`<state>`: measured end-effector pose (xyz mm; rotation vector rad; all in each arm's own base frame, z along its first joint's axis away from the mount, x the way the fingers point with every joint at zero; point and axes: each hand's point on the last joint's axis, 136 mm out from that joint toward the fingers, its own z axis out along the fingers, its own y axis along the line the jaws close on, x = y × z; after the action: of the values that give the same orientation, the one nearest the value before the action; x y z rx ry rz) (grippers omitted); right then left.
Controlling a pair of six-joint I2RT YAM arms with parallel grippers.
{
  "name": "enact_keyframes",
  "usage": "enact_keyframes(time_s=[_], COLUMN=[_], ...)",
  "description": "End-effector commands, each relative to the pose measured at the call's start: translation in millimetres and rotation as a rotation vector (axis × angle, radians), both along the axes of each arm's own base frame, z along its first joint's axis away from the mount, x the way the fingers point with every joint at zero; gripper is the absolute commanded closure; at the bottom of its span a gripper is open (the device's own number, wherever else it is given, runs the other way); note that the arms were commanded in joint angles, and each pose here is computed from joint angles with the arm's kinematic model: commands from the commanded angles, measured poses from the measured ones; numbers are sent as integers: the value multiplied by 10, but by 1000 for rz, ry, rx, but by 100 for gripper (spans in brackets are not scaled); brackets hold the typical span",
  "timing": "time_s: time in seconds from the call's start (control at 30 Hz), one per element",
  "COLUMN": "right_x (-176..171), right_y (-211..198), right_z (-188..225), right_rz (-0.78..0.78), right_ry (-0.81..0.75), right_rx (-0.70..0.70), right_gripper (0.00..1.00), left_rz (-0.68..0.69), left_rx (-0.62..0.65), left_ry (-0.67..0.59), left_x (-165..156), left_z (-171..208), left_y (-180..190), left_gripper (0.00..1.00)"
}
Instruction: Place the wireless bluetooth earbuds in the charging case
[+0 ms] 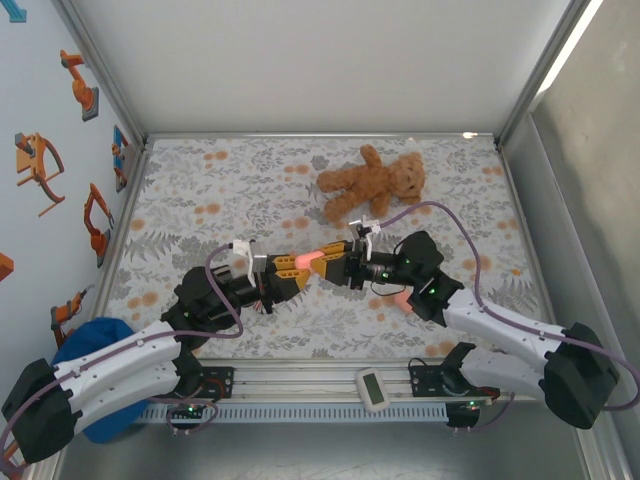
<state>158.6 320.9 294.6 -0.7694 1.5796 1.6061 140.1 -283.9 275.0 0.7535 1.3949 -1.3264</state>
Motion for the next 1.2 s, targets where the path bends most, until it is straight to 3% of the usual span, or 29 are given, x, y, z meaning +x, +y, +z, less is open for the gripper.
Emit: enact_keyframes(time_s=[0.0, 0.37, 0.67, 1.07, 1.17], right_x=[-91, -12, 169, 428, 432], right_y=[-14, -76, -199, -603, -660], right_z=[143, 83, -136, -1000, -1234], right_rz=[22, -56, -196, -410, -420], right_ry=[-34, -32, 10, 275, 343], right_rx=[29, -37, -153, -352, -387], right_gripper=[73, 79, 79, 79, 79], left_rz=[26, 45, 61, 144, 167], left_rx=[-7, 0, 32, 55, 49], left_ry=[-17, -17, -15, -31, -33], left_x=[54, 71, 54, 39, 39], left_z=[67, 31, -21, -52, -38], left_y=[-6, 21, 74, 298, 357], left_gripper=[71, 67, 51, 33, 22])
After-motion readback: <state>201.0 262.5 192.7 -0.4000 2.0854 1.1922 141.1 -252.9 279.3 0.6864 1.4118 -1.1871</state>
